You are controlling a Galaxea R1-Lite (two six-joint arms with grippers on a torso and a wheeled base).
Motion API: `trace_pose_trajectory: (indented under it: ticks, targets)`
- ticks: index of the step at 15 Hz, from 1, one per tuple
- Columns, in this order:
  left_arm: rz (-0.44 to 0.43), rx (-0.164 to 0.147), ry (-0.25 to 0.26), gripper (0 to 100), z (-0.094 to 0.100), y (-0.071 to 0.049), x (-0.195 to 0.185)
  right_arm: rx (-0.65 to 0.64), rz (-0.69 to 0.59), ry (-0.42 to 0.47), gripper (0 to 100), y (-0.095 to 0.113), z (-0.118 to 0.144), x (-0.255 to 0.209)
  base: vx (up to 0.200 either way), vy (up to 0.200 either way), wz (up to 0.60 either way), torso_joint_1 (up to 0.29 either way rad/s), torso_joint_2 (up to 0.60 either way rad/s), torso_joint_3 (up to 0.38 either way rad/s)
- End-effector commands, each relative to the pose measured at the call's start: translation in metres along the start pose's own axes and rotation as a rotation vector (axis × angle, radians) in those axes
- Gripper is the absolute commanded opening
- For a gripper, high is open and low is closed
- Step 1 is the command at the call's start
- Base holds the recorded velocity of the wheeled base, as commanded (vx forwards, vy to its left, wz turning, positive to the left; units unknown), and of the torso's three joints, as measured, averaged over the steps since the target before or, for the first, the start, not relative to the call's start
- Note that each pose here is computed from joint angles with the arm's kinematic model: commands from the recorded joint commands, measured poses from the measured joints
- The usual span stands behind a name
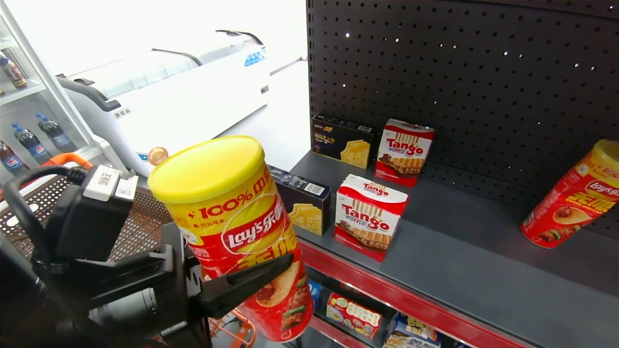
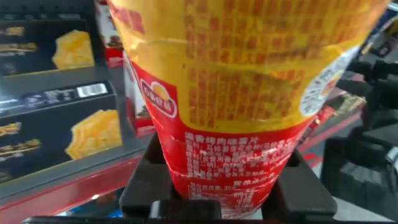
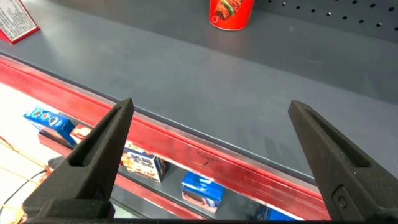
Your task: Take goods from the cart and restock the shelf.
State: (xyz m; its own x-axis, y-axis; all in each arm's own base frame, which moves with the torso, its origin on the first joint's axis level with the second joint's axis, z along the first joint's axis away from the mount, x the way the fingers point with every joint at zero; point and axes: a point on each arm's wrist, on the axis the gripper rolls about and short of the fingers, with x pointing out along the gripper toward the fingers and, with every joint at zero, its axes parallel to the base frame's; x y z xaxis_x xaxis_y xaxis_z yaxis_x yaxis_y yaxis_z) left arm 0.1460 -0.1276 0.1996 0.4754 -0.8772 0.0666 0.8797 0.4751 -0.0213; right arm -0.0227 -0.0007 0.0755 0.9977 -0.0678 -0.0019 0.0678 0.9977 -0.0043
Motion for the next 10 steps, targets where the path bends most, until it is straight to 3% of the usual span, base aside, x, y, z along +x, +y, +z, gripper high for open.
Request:
trace_pose_trajectory:
  ticks: [1, 6, 10]
  targets:
    - [-0.028, -0.004, 0.007, 0, -0.0018, -0.0019, -0.0004, 0.000, 0.000, 0.001, 100, 0.0000, 0.0000, 0.0001, 0.000, 0.000, 0.00, 0.000, 0.00, 0.000]
    - [-0.136, -0.010, 0.021, 0, -0.0052, -0.0090, -0.0019, 0.000, 0.003, 0.001, 100, 0.0001, 0.0000, 0.0001, 0.000, 0.000, 0.00, 0.000, 0.00, 0.000]
    - [-0.150, -0.012, 0.023, 0, -0.0051, -0.0099, 0.0015, -0.005, 0.022, 0.001, 100, 0.0005, 0.0000, 0.0001, 0.000, 0.000, 0.00, 0.000, 0.00, 0.000]
